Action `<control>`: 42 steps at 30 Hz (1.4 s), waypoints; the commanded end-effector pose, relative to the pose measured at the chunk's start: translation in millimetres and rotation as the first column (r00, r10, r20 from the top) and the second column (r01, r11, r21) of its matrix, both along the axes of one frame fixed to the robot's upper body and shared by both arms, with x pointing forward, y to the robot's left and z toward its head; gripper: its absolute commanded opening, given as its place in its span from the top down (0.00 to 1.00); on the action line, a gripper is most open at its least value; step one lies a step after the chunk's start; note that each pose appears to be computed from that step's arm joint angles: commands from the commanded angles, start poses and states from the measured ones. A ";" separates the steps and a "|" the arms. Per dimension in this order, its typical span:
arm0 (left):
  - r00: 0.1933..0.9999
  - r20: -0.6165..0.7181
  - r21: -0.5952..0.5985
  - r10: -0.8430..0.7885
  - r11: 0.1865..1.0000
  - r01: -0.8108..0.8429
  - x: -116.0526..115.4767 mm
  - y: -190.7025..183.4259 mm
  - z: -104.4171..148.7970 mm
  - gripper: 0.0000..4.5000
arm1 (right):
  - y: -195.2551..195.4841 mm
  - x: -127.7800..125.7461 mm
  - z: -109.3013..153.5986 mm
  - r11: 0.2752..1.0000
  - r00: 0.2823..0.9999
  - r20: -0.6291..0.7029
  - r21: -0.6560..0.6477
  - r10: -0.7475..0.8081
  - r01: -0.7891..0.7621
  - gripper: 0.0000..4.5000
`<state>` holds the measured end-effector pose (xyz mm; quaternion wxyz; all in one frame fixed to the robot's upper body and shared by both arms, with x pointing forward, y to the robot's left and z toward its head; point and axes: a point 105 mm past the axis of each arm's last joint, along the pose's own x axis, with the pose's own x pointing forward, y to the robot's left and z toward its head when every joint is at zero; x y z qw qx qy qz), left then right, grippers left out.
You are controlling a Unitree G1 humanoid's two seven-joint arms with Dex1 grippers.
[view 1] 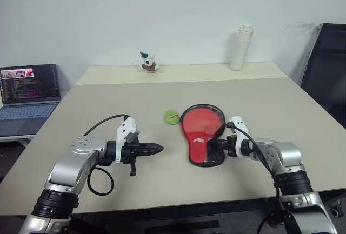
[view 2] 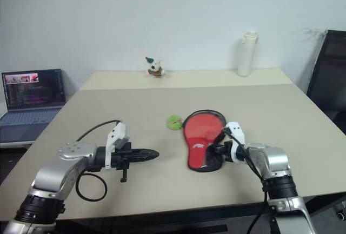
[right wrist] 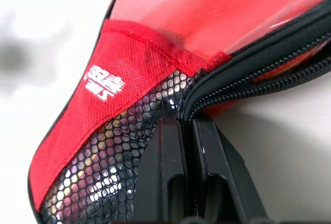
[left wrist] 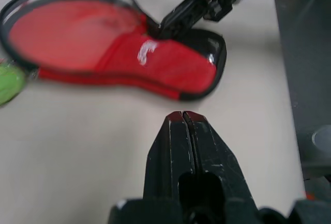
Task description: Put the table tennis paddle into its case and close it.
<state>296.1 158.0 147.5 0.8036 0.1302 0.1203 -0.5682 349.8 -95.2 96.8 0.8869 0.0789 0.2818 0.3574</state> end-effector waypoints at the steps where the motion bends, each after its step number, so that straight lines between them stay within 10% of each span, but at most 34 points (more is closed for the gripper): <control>1: 0.999 0.006 0.007 -0.044 0.999 0.044 -10.8 -3.4 4.4 1.00 | 18.4 -19.5 9.8 0.999 0.999 0.020 0.037 0.038 -0.038 1.00; 13: 0.999 -0.016 0.009 -0.051 0.999 0.051 -16.0 -1.7 -1.1 1.00 | 0.9 -68.3 -4.1 0.993 0.992 -0.071 0.059 -0.101 0.106 1.00; 38: 0.999 -0.012 0.021 -0.044 0.999 0.044 -11.4 4.9 -8.7 1.00 | 7.5 -78.2 -15.6 0.975 0.972 -0.152 0.101 -0.181 0.198 1.00; 42: 1.000 -0.005 0.014 -0.027 1.000 0.027 -10.2 5.3 -8.8 1.00 | -5.8 -76.9 -15.2 0.973 0.969 -0.117 0.051 -0.217 0.224 0.75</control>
